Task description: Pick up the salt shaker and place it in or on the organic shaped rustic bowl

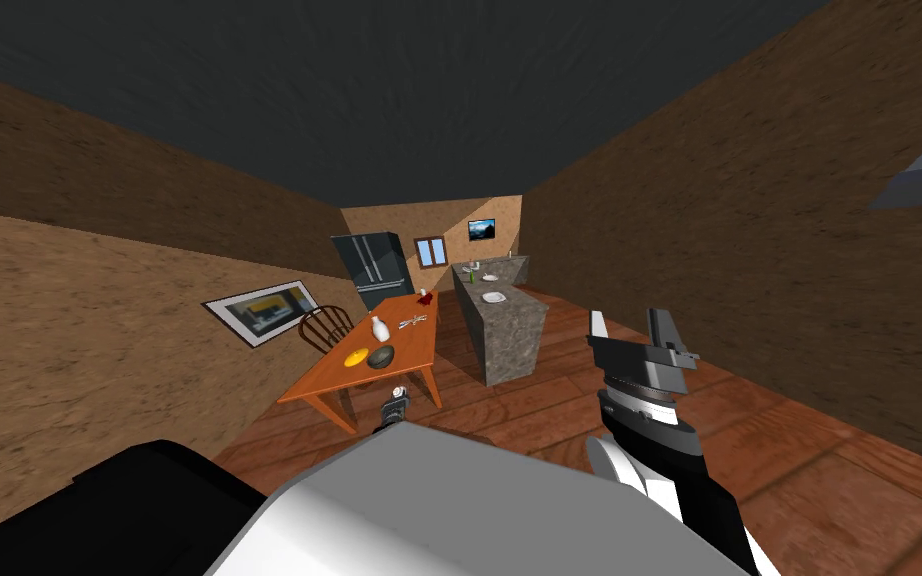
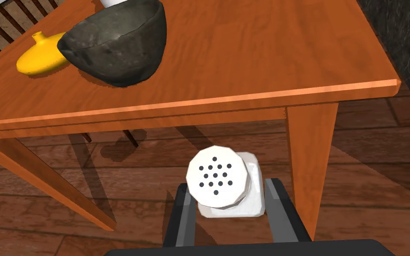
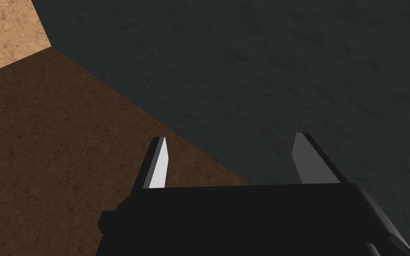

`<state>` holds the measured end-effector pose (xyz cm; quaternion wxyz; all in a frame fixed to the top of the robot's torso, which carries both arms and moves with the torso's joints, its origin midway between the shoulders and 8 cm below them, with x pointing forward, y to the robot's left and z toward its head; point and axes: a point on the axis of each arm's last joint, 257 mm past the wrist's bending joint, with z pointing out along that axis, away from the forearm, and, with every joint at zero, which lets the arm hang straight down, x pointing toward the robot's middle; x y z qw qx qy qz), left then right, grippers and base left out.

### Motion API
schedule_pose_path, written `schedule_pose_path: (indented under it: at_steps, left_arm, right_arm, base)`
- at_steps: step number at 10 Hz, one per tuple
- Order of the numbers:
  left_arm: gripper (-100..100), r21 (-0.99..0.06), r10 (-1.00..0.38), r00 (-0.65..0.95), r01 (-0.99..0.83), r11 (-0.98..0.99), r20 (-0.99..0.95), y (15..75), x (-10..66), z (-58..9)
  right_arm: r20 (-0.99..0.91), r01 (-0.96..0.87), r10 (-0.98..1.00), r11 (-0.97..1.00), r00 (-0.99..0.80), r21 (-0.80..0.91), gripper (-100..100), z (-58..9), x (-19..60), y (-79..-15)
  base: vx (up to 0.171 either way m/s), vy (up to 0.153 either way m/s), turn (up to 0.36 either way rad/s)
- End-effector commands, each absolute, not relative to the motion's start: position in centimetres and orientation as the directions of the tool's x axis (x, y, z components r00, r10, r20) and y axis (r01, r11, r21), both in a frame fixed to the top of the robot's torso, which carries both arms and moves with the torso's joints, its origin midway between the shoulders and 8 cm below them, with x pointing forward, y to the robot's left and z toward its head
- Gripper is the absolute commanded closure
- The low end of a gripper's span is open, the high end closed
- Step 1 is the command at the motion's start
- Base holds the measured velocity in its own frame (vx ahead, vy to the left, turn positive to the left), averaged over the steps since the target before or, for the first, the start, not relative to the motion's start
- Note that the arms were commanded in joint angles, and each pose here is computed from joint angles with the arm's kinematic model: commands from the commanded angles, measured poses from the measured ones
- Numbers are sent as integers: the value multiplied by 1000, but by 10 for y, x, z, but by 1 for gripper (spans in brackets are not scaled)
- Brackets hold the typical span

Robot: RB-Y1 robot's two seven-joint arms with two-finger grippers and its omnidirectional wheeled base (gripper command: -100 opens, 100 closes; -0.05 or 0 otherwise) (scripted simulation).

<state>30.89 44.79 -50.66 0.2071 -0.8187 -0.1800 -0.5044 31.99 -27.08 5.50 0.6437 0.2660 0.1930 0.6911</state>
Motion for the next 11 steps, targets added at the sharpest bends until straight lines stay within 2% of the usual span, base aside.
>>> schedule_pose_path:
  at_steps: [1,8,11]
  left_arm:
    - [100,-165,47,385,499,-851,922,446,329,-490]
    - [100,-203,-106,234,447,-871,967,436,407,-427]
    - [100,-217,-154,177,429,-877,972,429,432,-403]
  right_arm:
    - [119,-787,992,-97,-30,609,0,55,320,-271]
    - [119,-787,992,-96,-30,609,0,55,320,-271]
    - [119,-787,992,-97,-30,609,0,55,320,-271]
  base:
    - [-80,161,-47]
    - [-4,246,-44]
    - [-7,203,-35]
